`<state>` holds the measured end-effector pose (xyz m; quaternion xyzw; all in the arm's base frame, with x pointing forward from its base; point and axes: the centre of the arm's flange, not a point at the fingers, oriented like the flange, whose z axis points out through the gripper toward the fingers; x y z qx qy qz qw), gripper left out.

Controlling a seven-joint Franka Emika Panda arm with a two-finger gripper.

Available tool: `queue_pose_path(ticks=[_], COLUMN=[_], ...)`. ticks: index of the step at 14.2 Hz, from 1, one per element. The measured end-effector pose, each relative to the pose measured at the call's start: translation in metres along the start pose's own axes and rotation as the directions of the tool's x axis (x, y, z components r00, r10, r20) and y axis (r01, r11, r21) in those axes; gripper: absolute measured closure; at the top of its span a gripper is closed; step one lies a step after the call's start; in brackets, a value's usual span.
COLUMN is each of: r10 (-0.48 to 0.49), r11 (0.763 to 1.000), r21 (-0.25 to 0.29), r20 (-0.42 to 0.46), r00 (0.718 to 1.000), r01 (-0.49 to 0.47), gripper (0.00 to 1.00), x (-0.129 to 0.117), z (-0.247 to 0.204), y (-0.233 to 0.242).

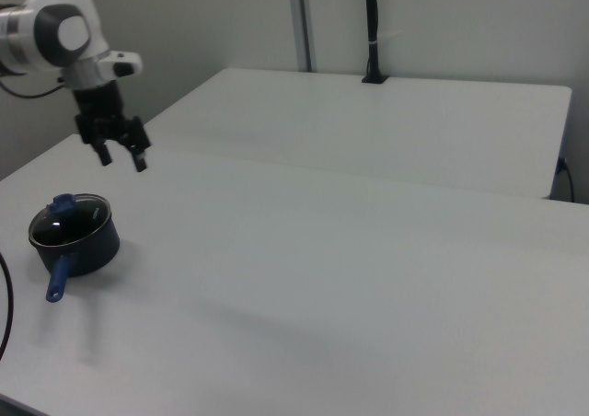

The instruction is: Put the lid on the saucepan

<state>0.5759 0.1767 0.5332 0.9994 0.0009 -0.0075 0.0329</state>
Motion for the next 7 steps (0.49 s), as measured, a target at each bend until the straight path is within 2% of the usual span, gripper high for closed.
queue_pose_path(ticks=[4,7], r10=[0.029,0.063], r11=[1.0,0.998], r21=[0.001,0.004], r20=[0.014,0.001], r00=[0.999,0.998], r01=[-0.029,-0.063], gripper=[0.0,0.0], x=[-0.015,-0.021], z=[-0.028,-0.037], y=[0.113,0.141])
